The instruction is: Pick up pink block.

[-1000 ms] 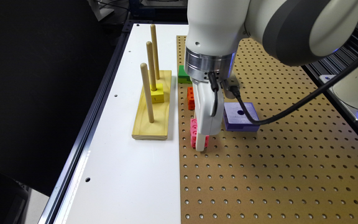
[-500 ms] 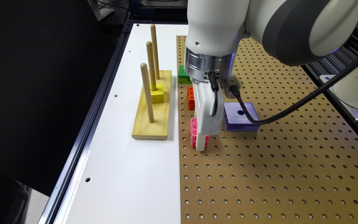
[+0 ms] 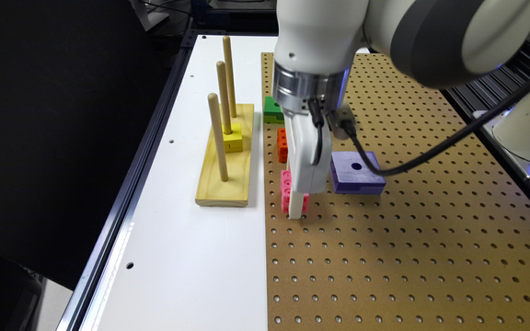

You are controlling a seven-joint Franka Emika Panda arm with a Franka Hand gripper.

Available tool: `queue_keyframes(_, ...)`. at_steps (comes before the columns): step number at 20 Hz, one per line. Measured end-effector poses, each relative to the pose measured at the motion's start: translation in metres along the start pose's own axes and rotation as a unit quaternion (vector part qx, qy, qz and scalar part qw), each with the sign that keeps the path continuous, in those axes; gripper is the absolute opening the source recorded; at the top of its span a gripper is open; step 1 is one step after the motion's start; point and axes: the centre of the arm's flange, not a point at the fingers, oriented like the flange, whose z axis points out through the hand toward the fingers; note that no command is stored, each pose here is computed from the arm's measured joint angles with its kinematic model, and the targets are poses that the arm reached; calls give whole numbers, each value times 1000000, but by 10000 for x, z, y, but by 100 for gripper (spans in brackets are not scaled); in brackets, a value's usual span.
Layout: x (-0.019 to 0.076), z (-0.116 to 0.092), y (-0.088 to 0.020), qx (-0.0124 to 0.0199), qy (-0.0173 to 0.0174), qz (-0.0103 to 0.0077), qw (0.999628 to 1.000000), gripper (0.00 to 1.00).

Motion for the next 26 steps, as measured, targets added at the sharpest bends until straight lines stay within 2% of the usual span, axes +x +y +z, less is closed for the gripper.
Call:
queue_keyframes(2, -3, -94, -2, -3398, 1244, -767, 999993, 0)
queue_keyframes(4, -7, -125, 1, -5067, 1438, -1137, 999985, 0)
queue_keyframes(6, -9, -124, 3, -5360, 1290, -1167, 999984, 0)
queue_keyframes(8, -5, -202, -14, -2845, 4756, -1714, 999983, 0)
queue_keyframes(10, -16, -368, -27, -4441, 8819, -2441, 999948, 0)
queue_keyframes(11, -29, -474, -29, -6387, 11002, -2794, 999915, 0)
queue_keyframes(13, -54, -610, -30, -9964, 13332, -3382, 999856, 0)
queue_keyframes(14, -63, -642, -29, -10980, 13829, -3437, 999838, 0)
queue_keyframes(17, -71, -647, -27, -11901, 13507, -3281, 999833, 0)
queue_keyframes(19, -70, -685, -33, -9827, 15697, -3290, 999823, 0)
queue_keyframes(21, -78, -818, -44, -8687, 20092, -3297, 999755, 0)
queue_keyframes(24, -124, -1046, -36, -11438, 25178, -3031, 999613, 0)
queue_keyframes(26, -144, -1117, -32, -12688, 26870, -2822, 999554, 0)
